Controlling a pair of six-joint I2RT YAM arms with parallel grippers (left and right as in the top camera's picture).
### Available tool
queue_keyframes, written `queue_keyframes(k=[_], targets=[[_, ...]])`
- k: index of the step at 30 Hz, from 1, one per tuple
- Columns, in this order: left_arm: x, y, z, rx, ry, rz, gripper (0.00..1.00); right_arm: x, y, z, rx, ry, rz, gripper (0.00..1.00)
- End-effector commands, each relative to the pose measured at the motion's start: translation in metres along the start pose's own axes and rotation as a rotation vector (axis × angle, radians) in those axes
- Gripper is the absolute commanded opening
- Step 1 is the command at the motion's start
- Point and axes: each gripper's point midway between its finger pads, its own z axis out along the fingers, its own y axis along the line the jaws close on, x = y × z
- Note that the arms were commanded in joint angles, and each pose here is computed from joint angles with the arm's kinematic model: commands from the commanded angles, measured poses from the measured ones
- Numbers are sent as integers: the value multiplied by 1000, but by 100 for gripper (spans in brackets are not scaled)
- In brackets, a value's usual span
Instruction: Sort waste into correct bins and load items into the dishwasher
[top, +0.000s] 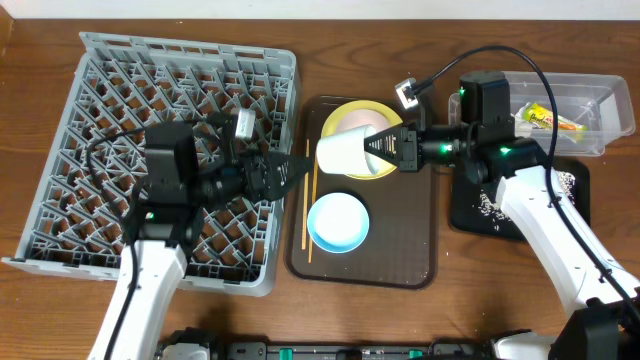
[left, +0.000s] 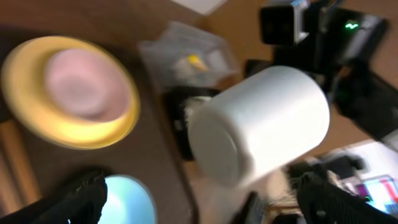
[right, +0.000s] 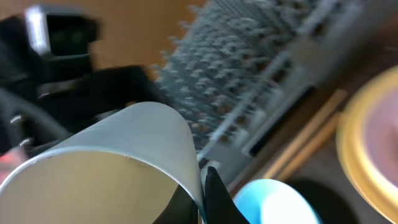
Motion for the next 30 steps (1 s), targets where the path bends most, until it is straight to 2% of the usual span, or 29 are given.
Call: queue_keyframes(k=[1, 9, 15, 20, 30], targets=[[5, -30, 4, 206, 96, -68, 98, 4, 32, 2, -169, 43, -12, 1], [11, -75, 27, 365, 155, 68, 99, 0, 50, 3, -252, 47, -61, 1], [15, -89, 36, 389, 154, 119, 100, -1, 57, 1, -286, 50, -67, 1], [14, -91, 36, 393, 156, 102, 92, -1, 57, 1, -285, 51, -65, 1], [8, -99, 34, 417, 125, 170, 79, 7, 66, 11, -306, 85, -67, 1]])
